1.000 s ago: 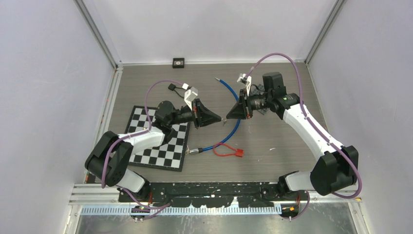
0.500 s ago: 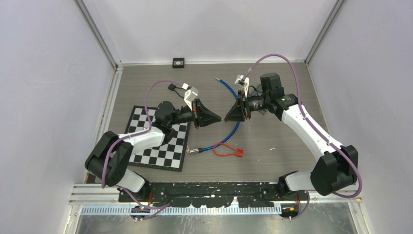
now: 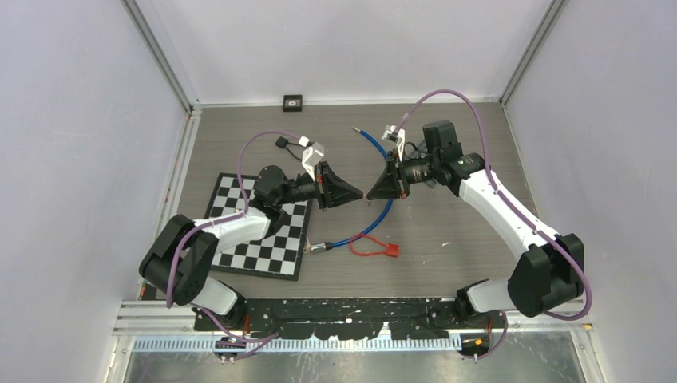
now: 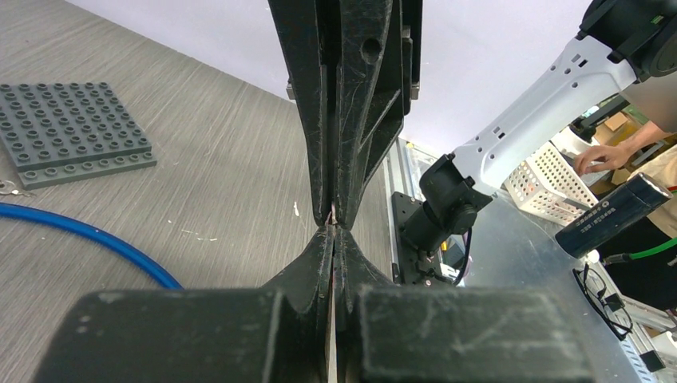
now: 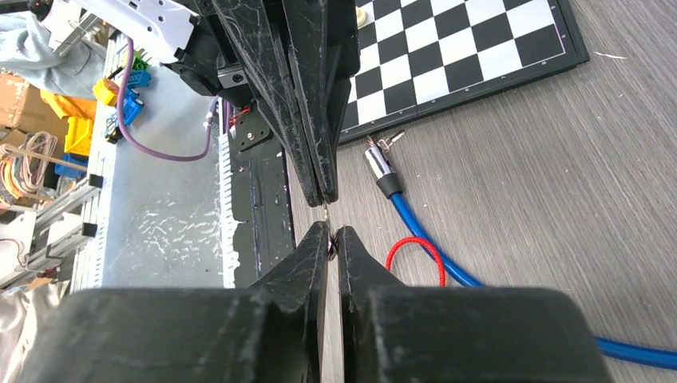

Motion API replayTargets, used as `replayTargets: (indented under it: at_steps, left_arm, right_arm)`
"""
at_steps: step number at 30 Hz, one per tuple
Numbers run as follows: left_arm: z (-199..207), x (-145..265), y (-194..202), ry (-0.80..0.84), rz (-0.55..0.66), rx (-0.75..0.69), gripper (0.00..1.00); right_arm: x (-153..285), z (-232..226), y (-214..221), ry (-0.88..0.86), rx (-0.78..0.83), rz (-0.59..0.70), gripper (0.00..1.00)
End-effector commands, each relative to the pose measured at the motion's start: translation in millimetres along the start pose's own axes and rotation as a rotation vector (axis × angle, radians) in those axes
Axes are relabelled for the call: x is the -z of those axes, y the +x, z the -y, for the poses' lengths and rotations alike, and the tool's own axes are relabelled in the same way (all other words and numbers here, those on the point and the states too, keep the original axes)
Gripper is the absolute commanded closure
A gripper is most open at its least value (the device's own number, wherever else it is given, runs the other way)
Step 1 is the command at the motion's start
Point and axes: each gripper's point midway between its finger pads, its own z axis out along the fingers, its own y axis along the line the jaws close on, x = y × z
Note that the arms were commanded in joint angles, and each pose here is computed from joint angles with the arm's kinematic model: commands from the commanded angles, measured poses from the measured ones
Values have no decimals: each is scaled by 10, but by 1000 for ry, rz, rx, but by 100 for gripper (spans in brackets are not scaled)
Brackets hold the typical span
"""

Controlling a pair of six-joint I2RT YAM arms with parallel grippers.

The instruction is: Unlock with the key

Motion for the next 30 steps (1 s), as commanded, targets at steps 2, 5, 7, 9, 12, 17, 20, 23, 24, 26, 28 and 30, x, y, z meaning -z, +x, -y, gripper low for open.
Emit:
replayTargets:
  at_steps: [2,5,7,9,12,17,20,23,24,26,28,30]
  left_arm:
    - [47,1,-89,24,30,-53,100]
    - [46,4,-84,23,29,-52,100]
    - [44,7,-87,22,30,-56,100]
    - [38,11,-78,21,29,-58,100]
    - [33,11,-83,18,31,-68,100]
    - [22,16,-132,22,35,-88,64]
    - [-11,73,-221,2,53,-125,41]
    - [-43,130,-289,-22,44,-179,28]
    - [-37,136,-283,-20,22,-204,25]
    - [-51,153,-236,-24,-36,-243,22]
    - [-99,171,-146,-35,-107,-255,19]
    - [-188,204,-6,-58,-197,-272,17]
  right_arm:
    - [-5,-66,-73,-30,35,9,95]
    - [-2,-65,-73,-28,37,8,99]
    - [4,-66,-71,-23,41,7,99]
    - [12,-67,-63,-17,45,2,100]
    - [32,-83,-73,-11,58,-1,99]
    - [103,-59,-64,22,65,-1,100]
    - [190,-41,3,60,72,-24,99]
    - [305,-7,82,128,68,-43,99]
    - [353,19,100,158,62,-45,99]
    - [476,68,122,219,49,-42,100]
    - [605,117,125,276,32,-29,100]
    - [733,176,137,342,10,-20,100]
